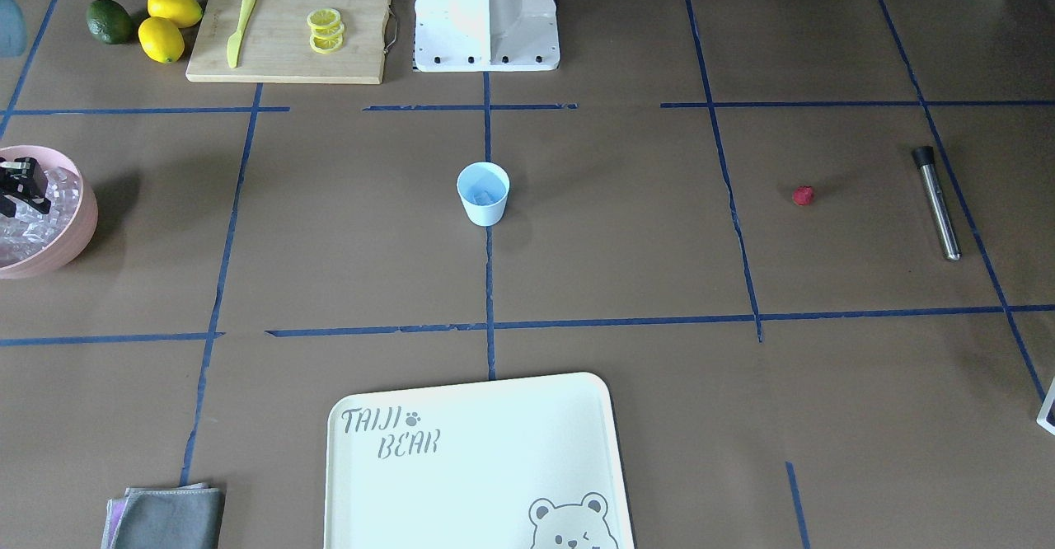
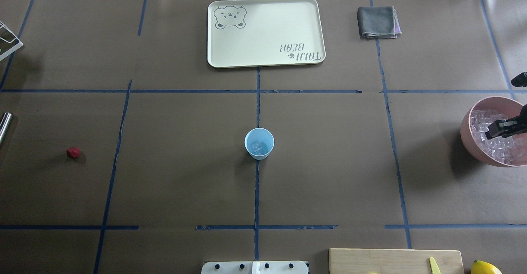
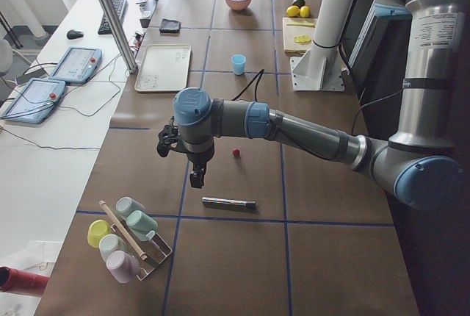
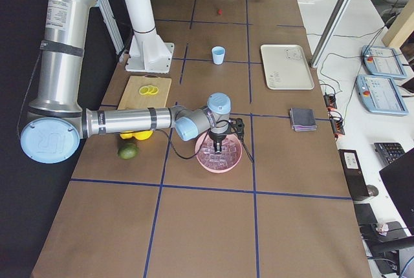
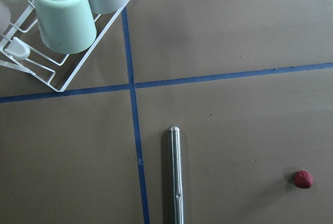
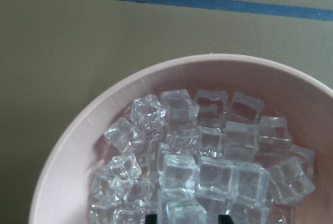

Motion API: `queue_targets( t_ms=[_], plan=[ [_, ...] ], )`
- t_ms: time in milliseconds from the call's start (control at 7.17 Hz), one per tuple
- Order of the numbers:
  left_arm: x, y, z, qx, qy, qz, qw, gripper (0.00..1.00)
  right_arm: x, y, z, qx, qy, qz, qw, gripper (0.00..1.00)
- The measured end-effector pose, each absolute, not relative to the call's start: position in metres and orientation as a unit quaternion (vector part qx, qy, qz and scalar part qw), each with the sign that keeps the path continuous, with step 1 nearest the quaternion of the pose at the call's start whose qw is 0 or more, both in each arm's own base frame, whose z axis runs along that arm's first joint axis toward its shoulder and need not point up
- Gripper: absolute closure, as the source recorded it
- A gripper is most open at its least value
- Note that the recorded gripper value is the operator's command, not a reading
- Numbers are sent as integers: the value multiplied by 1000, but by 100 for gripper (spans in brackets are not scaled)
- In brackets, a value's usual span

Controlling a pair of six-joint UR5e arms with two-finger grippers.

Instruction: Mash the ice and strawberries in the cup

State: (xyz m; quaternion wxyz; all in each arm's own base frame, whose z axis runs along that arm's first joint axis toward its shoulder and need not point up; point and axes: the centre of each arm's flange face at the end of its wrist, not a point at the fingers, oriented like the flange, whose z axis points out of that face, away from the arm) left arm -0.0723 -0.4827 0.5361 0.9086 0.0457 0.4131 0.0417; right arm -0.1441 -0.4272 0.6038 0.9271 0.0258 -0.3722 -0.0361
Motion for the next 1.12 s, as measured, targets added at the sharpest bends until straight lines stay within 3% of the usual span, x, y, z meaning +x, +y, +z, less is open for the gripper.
queue_targets(
  t_ms=[139, 697, 1115],
  plan=[
    [-72, -483, 536, 46, 413, 42, 909, 0, -144, -427, 603, 26, -372, -36, 927, 99],
    [-72, -483, 536, 46, 413, 42, 909, 0, -139, -422, 582, 42, -382, -42, 922, 100],
    [-72, -483, 535, 46, 413, 42, 909, 0, -144, -423, 498, 66, -408, -53, 909, 100]
  ],
)
